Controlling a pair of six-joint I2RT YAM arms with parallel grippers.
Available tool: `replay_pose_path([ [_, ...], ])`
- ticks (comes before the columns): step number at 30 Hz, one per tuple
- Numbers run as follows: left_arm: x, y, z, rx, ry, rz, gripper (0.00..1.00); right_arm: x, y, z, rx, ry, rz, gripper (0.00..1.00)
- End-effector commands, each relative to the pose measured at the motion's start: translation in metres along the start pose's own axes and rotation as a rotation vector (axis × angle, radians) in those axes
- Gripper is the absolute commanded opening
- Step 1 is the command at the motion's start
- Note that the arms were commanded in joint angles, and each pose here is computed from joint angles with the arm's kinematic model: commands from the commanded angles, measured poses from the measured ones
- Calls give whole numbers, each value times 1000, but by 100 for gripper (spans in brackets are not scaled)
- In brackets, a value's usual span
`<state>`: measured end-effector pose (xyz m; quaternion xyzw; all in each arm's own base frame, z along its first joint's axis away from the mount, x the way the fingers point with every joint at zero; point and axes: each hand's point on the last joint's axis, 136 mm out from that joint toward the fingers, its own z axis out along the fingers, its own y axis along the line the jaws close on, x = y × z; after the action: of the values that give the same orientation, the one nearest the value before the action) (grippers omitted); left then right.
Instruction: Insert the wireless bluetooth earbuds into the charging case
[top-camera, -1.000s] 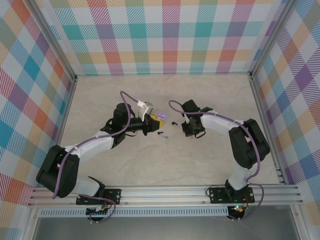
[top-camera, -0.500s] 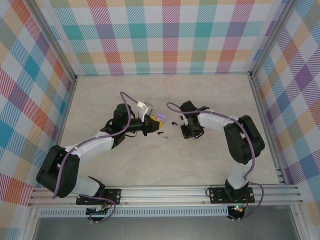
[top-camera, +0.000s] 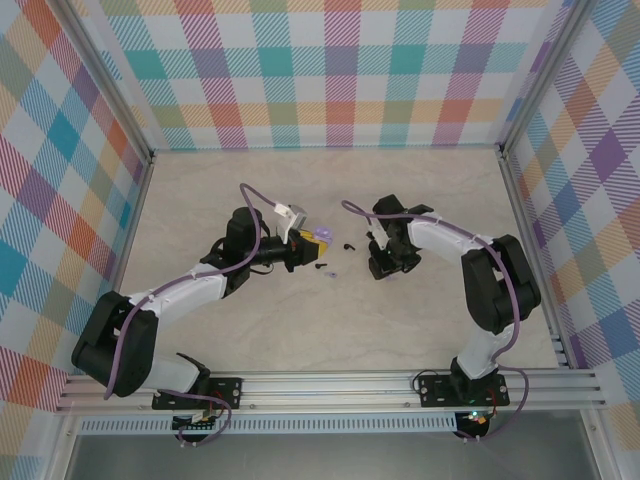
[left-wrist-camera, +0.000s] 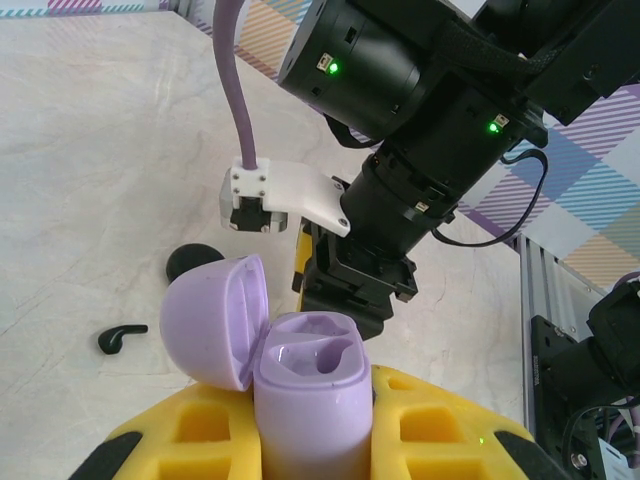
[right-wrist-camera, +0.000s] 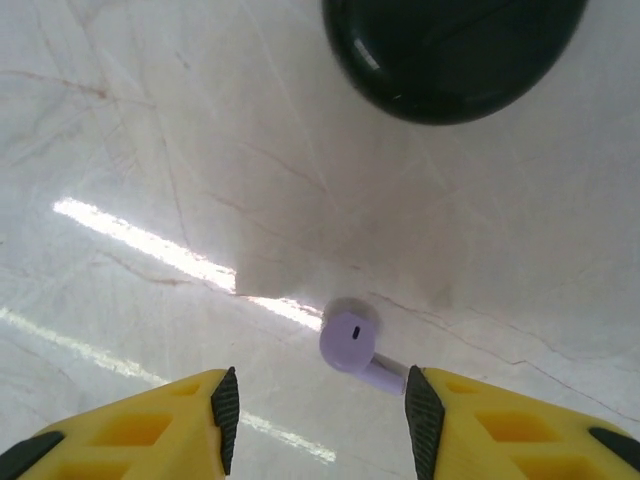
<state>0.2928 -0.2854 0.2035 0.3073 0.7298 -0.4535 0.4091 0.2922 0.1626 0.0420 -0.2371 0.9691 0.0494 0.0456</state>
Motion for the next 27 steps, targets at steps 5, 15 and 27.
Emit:
replay_pose_path([
  [5,-18,-2,-7,-10,-38,41,0,-2,3,10,-30,64,-108,50],
  [15,-16,-2,-7,-15,-31,43,0,5,-2,23,-11,123,-112,47],
  [27,-15,0,-6,-15,-29,47,0,17,-10,32,44,190,60,31],
])
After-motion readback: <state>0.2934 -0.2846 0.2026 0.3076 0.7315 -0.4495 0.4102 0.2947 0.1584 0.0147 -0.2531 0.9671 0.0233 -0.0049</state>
